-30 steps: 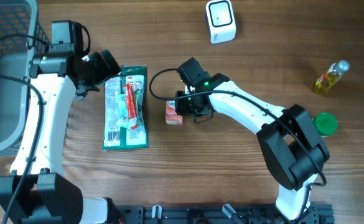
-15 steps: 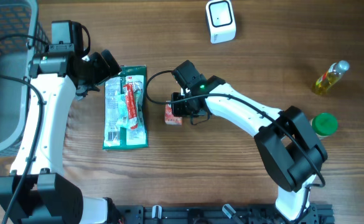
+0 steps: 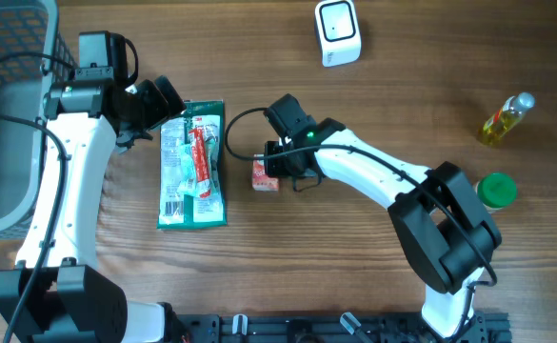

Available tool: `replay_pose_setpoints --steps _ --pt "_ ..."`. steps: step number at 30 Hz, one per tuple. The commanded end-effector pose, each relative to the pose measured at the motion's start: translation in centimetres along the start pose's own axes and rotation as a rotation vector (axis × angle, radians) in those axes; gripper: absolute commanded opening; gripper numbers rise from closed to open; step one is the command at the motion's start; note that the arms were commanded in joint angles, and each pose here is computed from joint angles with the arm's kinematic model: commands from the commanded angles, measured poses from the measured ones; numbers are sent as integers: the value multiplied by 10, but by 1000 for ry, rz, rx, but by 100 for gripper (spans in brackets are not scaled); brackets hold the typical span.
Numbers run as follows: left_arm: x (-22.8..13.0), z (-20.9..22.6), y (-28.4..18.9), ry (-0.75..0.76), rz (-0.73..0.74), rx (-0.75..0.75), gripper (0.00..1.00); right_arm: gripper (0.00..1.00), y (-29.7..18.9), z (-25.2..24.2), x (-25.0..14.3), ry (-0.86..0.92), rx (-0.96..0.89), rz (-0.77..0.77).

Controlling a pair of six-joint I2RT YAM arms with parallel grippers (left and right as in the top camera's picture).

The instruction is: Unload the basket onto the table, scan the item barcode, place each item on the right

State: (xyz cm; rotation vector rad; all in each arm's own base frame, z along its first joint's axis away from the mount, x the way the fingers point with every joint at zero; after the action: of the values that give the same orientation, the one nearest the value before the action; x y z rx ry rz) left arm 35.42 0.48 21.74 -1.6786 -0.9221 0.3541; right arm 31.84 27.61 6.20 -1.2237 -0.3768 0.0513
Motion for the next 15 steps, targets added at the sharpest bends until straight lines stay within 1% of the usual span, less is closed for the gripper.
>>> replay_pose_setpoints --steps 1,2,3,4,5,7,9,10,12,13,14,15 --pt "2 0 -1 15 -4 -2 100 25 13 -10 -13 21 -18 36" --pt "2 0 -1 15 -4 -2 100 25 13 -8 -13 21 -7 36" --pt "2 0 -1 15 -4 -2 100 22 13 -8 -12 21 -5 34" --pt "2 0 -1 15 -4 -2 100 8 13 -8 -11 19 -2 27" --pt "2 0 -1 15 -4 -2 100 4 9 -5 -6 16 9 7" --pt "2 0 -1 15 -3 -3 100 4 -11 2 9 -12 54 -39" --pt "2 0 -1 15 -4 -2 100 4 -41 7 25 -97 69 -117" --pt "2 0 -1 15 -4 -3 100 4 -64 5 31 -189 24 -178" --pt "2 0 -1 15 -4 -2 100 4 -87 -4 33 -241 -83 -228" --pt "2 0 -1 15 -4 -2 100 4 -102 -9 33 -304 -147 -249" --pt "2 0 -1 15 -4 -2 100 4 -112 -16 31 -365 -216 -247" --pt "2 0 -1 15 -4 -2 100 4 -120 -28 27 -416 -323 -225"
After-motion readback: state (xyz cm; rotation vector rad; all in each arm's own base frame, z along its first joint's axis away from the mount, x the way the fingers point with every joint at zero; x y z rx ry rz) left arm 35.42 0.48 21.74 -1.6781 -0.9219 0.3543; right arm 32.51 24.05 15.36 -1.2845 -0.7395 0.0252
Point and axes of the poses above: each gripper's point midway between its finger pads, its own y axis out along the fingers, its own z axis along the line the jaws close on, x = y × z, the point moved 5 cm from there along -y, back along the fingers, and after that the axes turned 14 degrees about -y, right-handed, at the moved point
